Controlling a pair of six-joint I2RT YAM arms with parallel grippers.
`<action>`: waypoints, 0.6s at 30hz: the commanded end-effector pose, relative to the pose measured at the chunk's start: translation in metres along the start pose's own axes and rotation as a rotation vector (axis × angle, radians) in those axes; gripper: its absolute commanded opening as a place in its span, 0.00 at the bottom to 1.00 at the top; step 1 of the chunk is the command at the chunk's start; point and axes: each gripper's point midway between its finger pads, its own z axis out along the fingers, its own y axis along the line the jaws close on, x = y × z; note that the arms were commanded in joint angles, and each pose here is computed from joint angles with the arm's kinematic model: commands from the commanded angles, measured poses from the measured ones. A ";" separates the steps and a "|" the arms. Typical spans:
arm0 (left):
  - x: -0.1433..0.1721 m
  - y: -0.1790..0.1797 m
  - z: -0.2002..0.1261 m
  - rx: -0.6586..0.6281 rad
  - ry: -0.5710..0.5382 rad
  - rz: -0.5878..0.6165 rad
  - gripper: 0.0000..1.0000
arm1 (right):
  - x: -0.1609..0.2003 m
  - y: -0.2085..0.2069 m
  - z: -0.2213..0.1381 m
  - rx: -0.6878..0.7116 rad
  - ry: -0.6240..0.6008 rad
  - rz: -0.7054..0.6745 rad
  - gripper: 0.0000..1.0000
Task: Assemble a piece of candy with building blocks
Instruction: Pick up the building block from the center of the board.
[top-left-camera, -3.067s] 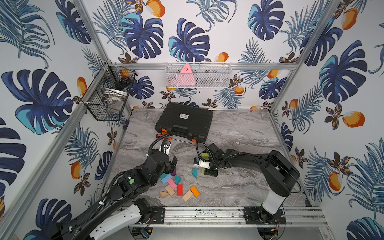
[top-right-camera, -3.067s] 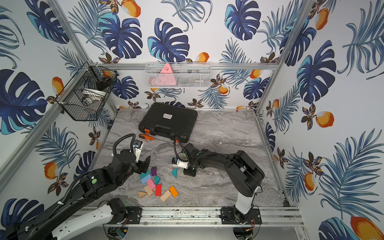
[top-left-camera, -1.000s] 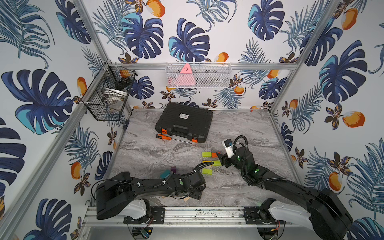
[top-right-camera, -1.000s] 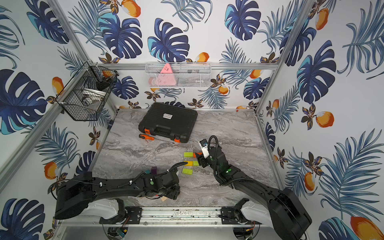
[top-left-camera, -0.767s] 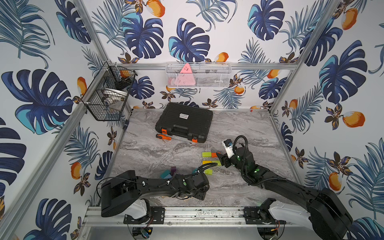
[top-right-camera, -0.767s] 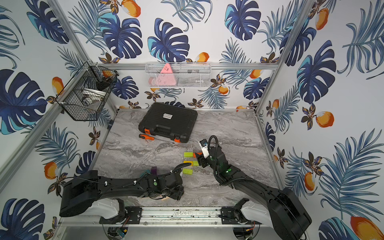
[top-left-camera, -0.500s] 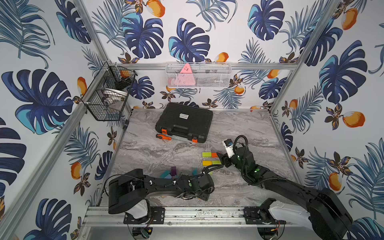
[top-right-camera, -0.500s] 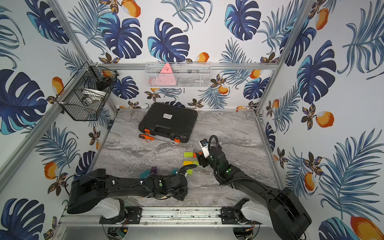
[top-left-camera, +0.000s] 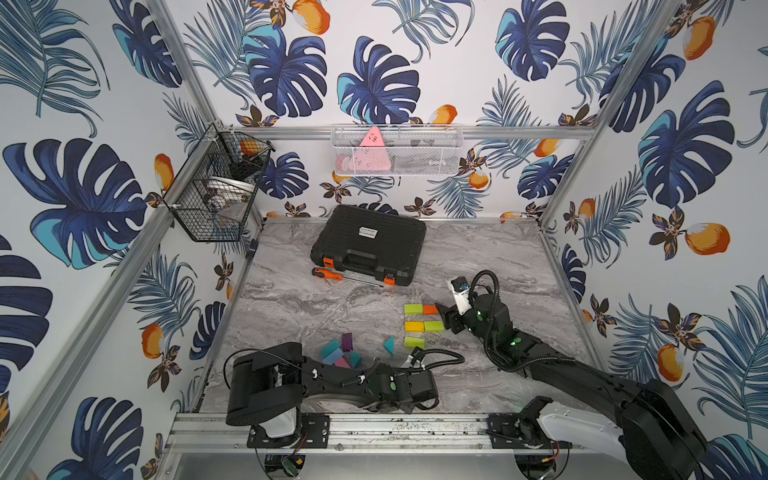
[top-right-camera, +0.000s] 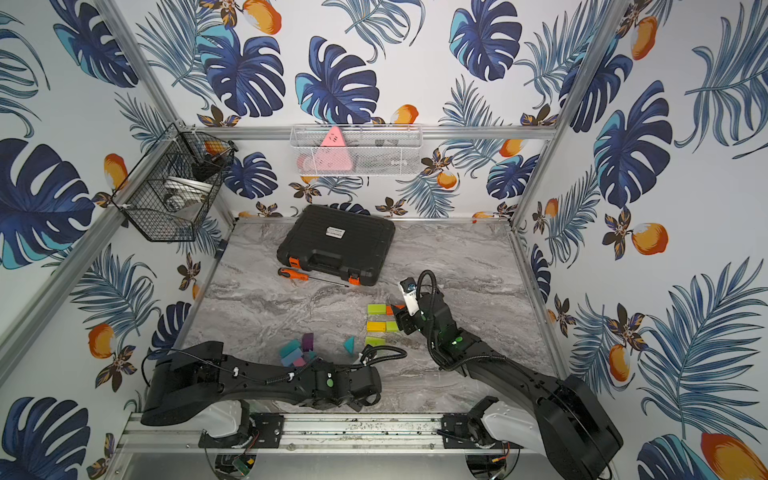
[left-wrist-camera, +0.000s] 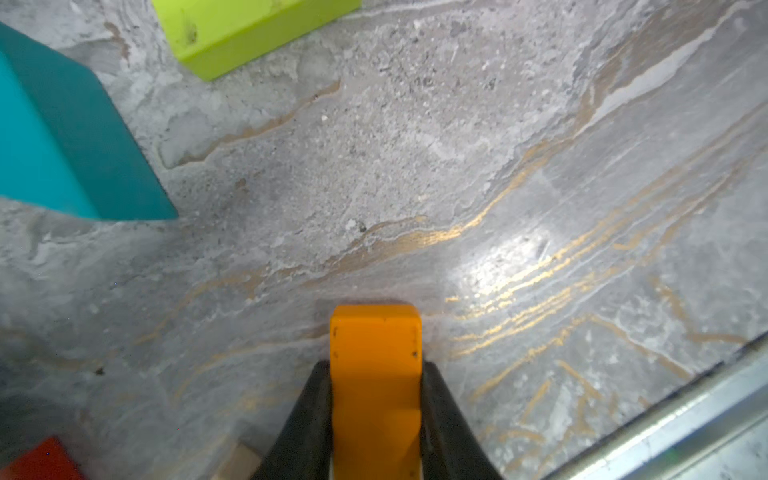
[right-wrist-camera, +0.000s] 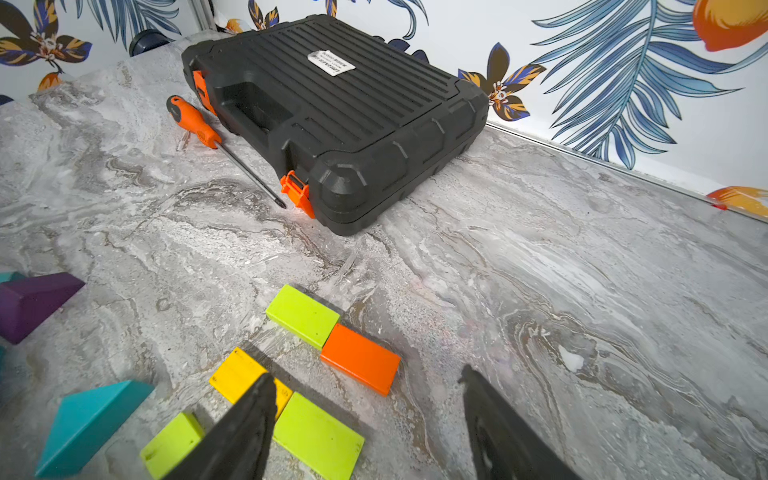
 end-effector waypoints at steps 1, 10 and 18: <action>0.037 0.010 0.004 -0.038 0.154 0.044 0.41 | -0.005 -0.003 0.000 0.018 -0.012 0.006 0.72; 0.010 -0.004 -0.006 -0.003 0.062 0.061 0.24 | -0.001 -0.038 -0.006 0.104 -0.029 0.168 0.72; -0.046 -0.017 -0.030 0.026 -0.029 0.237 0.13 | 0.003 -0.091 -0.023 0.229 -0.107 0.361 0.72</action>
